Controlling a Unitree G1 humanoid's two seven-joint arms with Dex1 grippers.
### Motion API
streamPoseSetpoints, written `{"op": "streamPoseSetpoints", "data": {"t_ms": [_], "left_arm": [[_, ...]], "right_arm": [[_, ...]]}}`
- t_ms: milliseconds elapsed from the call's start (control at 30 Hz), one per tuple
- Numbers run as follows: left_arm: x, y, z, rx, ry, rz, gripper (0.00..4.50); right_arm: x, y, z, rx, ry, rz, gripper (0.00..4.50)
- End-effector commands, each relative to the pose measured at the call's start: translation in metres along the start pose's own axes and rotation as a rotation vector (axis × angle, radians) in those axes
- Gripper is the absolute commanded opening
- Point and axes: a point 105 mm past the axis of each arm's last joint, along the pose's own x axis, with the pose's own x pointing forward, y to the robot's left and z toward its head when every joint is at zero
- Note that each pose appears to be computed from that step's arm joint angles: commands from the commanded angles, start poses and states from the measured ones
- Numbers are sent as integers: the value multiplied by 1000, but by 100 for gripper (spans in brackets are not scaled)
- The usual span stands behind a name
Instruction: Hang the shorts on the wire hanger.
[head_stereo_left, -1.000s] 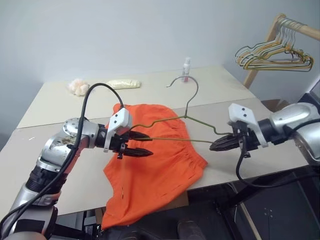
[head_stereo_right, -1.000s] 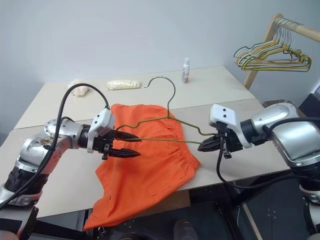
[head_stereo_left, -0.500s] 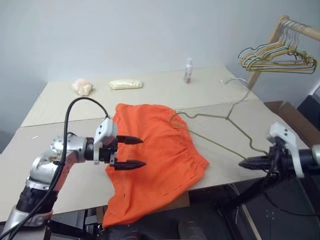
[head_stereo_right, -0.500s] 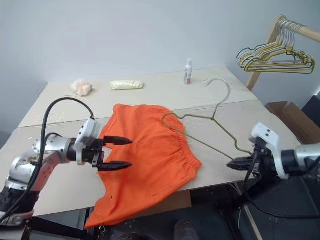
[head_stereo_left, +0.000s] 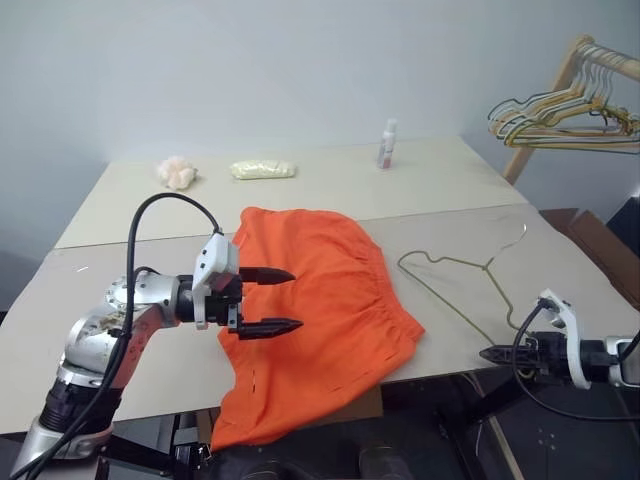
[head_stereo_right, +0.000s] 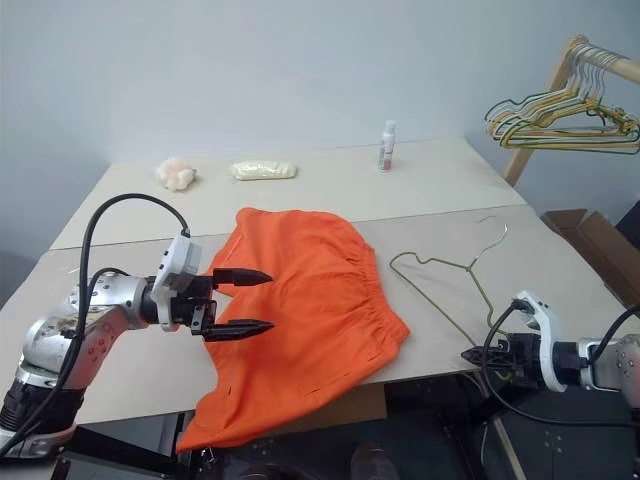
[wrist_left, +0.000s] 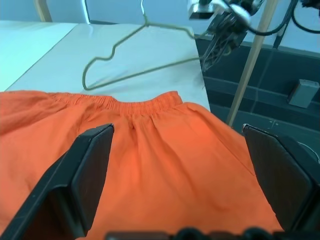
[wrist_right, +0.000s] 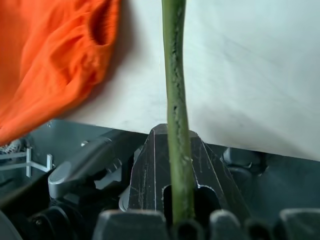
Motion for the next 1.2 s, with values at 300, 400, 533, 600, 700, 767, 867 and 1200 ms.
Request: {"op": "streamPoseSetpoints", "data": {"t_ms": [300, 400, 533, 600, 700, 767, 867, 1200], "left_arm": [[-7, -4, 10, 29, -12, -1, 447], [-8, -5, 9, 28, -7, -2, 447], [-10, -5, 9, 31, 0, -1, 447], [-11, -5, 10, 33, 4, -1, 447], [-11, -5, 10, 36, 11, -3, 447], [-11, -5, 11, 42, 15, -4, 447], [-11, -5, 14, 46, 18, -5, 447], [-13, -3, 12, 51, 29, -1, 447]], "right_arm": [[-3, 31, 13, -2, -29, 219, 0], [-1, 38, 3, -1, 31, 265, 0], [-2, 49, -13, -3, 130, 333, 0], [1, 49, -18, 3, 173, 327, 0], [13, 37, -10, 4, 141, 253, 0], [21, 28, 0, 37, 99, 209, 0], [26, 22, 12, 69, 52, 195, 0], [26, 46, 0, 21, 209, 343, 0]]}}
